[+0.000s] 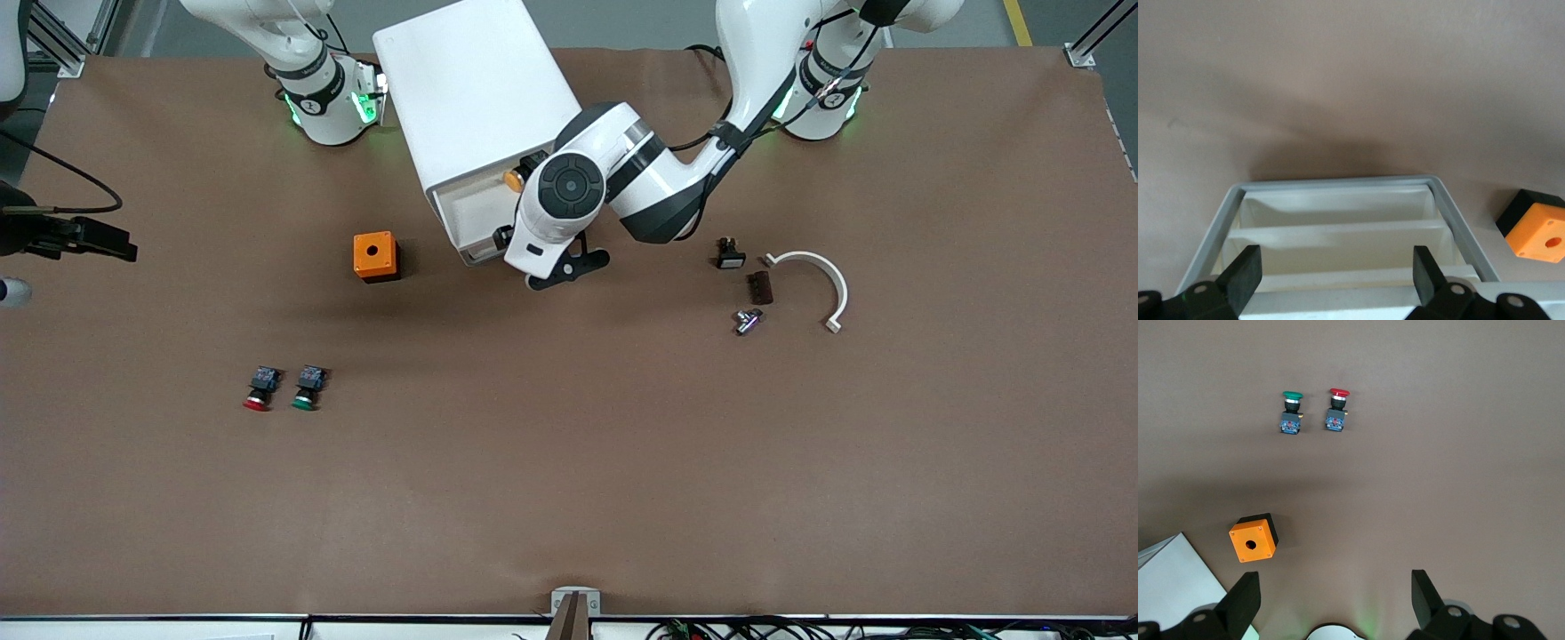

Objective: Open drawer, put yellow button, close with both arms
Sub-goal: 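Push the drawer shut with the left gripper while the right gripper withdraws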

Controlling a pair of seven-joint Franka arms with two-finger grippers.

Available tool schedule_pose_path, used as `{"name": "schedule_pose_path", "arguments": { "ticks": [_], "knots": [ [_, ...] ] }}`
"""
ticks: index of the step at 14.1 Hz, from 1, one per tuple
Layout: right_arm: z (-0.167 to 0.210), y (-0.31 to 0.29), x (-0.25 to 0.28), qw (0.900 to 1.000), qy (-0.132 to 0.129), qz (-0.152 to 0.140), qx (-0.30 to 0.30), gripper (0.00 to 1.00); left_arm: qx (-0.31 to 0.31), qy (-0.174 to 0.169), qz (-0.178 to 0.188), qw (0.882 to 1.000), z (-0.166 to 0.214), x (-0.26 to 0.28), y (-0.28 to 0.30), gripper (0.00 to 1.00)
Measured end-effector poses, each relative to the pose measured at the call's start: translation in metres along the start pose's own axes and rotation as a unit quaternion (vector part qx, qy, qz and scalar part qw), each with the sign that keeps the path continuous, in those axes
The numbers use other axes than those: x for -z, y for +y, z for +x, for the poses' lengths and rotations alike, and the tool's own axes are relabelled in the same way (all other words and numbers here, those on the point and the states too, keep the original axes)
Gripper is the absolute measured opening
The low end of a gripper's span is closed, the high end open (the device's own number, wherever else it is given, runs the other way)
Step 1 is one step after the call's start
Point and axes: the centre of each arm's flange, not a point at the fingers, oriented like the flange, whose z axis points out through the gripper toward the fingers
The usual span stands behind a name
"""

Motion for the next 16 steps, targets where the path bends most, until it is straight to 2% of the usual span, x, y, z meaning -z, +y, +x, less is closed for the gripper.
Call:
{"name": "schedule_pose_path", "arguments": {
  "ticks": [3,8,9,12,16],
  "knots": [
    [-0.003,0.004,0.002,1.000,-0.006,0.001,-0.003,1.00,0.005,-0.012,0.005,1.000,-0.019,-0.009,0.004,1.00],
    [-0.013,0.006,0.049,0.999,0.034,-0.002,-0.007,1.00,0.011,-0.022,0.015,1.000,-0.043,-0.023,0.008,1.00],
    [-0.016,0.012,0.052,0.999,0.034,0.000,-0.013,1.00,0.011,-0.025,0.015,1.000,-0.047,-0.025,0.009,1.00],
    [-0.030,0.037,0.053,0.999,0.009,0.025,-0.033,1.00,0.012,-0.042,0.016,0.999,-0.057,-0.030,0.010,1.00],
    [-0.053,0.034,0.071,0.999,0.015,0.038,-0.028,1.00,0.012,-0.045,0.016,0.999,-0.060,-0.032,0.011,1.00]
  ]
}}
